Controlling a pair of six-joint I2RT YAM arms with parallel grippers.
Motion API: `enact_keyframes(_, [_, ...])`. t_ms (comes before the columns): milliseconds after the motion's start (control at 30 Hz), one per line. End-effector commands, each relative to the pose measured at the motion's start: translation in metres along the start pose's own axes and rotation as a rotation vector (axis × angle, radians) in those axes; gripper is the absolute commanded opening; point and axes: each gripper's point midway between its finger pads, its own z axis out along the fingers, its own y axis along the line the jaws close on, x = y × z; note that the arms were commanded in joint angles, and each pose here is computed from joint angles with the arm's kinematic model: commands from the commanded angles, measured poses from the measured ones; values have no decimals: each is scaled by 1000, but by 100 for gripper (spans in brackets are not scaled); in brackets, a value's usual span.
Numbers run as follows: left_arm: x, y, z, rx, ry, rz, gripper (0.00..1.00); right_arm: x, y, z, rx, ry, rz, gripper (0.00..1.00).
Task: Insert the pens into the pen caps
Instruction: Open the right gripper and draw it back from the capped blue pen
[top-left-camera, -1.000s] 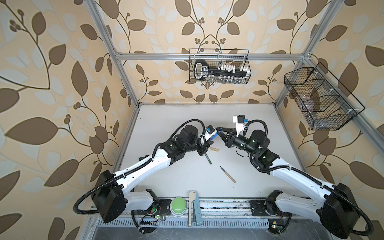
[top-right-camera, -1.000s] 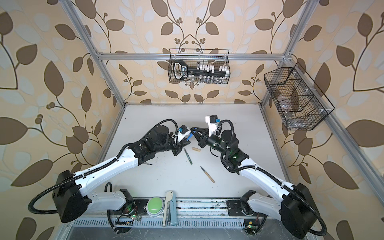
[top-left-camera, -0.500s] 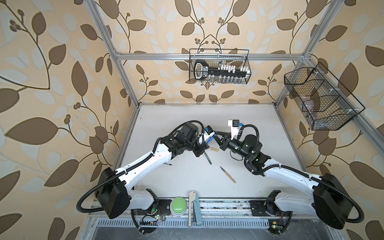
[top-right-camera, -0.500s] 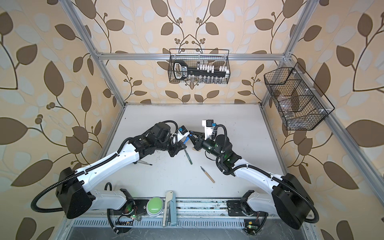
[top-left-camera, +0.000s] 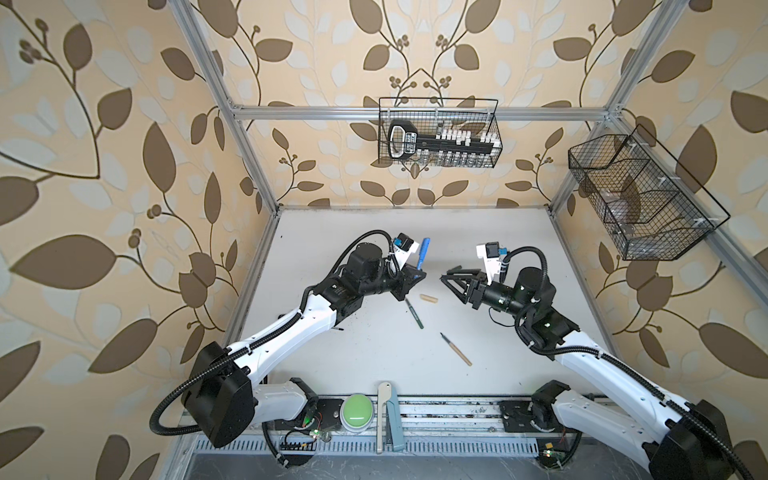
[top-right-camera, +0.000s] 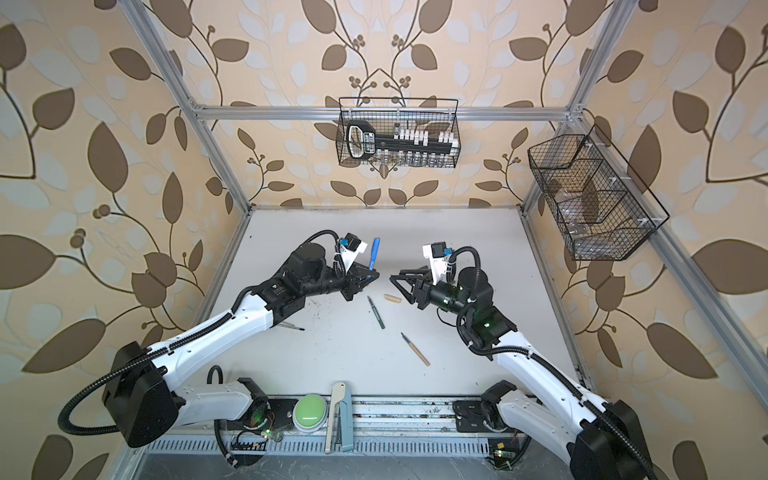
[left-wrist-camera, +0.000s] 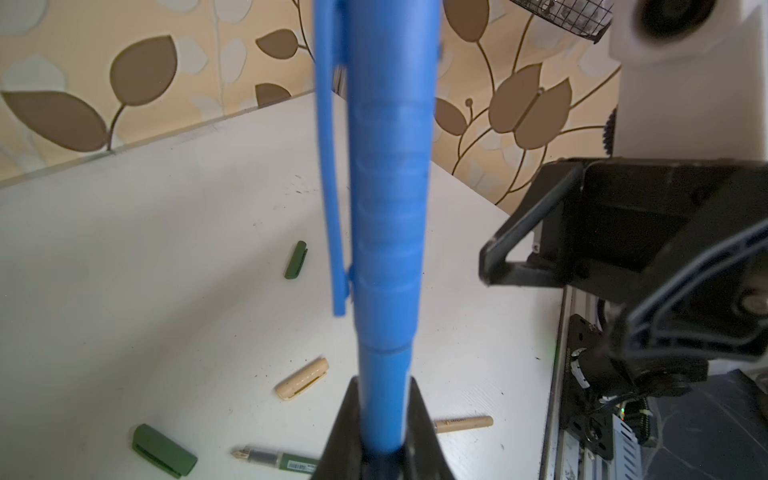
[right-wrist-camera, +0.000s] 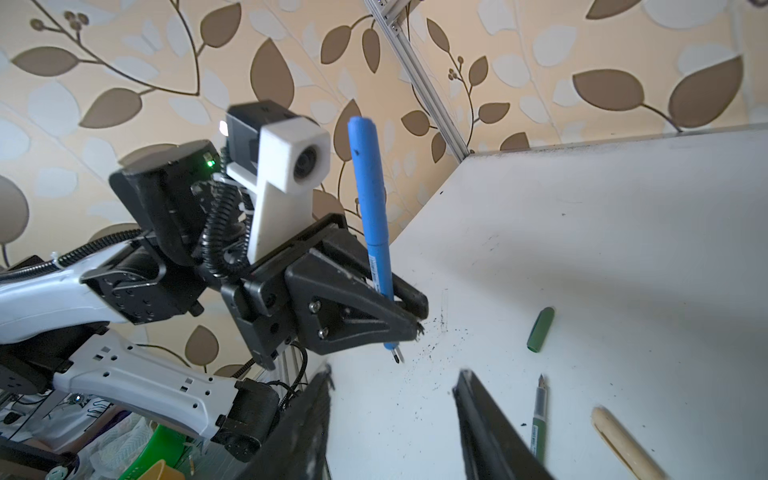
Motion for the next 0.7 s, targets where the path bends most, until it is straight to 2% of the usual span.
enact_keyframes(0, [-19, -17, -9, 60, -111, -61, 0, -2, 6, -4, -42, 23, -23, 53])
enact_keyframes(200, [-13, -25, -9, 94, -104, -90, 0, -20, 13, 11, -94, 12, -30, 55])
enact_keyframes(667, [-14, -43, -9, 139, -115, -77, 0, -47, 17, 40, -148, -3, -30, 57])
